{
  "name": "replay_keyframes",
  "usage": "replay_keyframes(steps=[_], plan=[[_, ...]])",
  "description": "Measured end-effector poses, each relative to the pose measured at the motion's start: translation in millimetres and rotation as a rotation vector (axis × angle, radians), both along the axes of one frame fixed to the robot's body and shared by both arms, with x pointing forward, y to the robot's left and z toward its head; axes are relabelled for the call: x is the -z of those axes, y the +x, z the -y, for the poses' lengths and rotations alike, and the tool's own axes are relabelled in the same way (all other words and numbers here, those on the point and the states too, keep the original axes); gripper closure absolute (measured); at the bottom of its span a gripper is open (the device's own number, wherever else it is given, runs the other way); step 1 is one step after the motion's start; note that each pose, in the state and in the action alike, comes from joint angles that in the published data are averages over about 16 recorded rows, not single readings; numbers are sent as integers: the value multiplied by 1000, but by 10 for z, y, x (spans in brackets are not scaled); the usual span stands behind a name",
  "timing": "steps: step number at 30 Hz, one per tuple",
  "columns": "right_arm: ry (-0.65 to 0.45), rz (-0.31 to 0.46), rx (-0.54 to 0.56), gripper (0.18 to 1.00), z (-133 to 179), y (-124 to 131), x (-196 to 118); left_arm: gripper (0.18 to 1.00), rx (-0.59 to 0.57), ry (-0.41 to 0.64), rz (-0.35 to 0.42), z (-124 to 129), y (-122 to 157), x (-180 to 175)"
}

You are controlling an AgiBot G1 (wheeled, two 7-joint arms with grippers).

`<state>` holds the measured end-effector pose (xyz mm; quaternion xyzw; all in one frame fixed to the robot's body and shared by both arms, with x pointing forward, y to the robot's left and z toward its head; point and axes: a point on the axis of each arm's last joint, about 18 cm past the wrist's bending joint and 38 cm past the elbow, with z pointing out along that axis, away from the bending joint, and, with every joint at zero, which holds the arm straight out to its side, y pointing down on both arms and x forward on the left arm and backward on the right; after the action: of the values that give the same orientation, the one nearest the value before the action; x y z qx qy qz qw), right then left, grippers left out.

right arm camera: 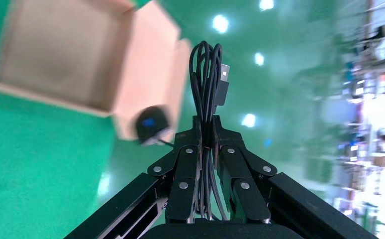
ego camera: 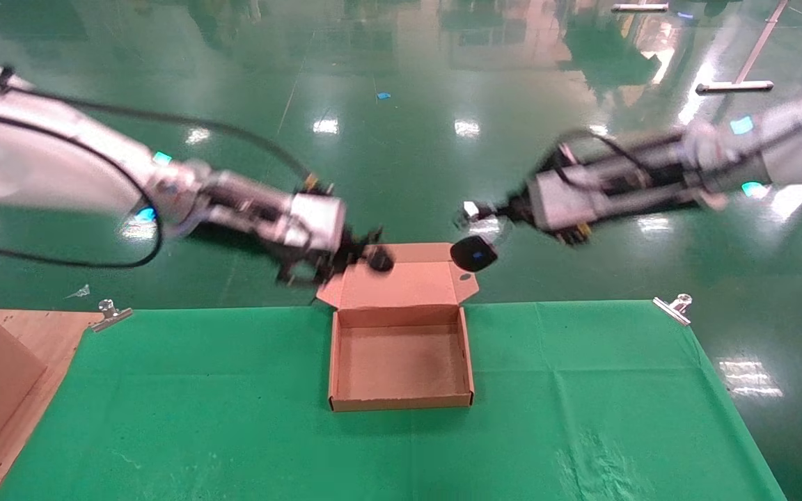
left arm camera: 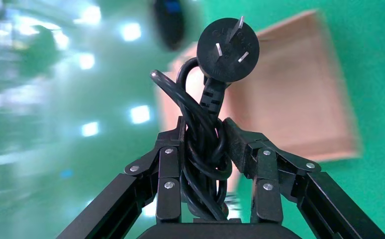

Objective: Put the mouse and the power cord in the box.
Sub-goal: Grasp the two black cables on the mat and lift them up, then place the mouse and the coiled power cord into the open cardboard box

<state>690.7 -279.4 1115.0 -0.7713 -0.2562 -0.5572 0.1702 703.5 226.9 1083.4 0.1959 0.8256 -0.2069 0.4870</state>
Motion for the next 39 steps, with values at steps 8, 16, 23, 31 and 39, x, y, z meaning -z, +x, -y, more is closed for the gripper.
replay_keyframes(steps=[8,16,23,31,39], plan=[[21,55,-36,964,-241,-64,-325,845,-18,-4,121,227,184,-99],[42,42,-55,964,-193,-125,-337,846,-42,10,171,367,457,396],[58,8,-46,964,-27,-133,-194,847,-29,35,183,578,575,940],[68,-19,-7,964,177,-76,19,847,20,48,156,813,536,1313],[74,-23,28,964,314,-19,156,845,35,35,151,921,515,1422]])
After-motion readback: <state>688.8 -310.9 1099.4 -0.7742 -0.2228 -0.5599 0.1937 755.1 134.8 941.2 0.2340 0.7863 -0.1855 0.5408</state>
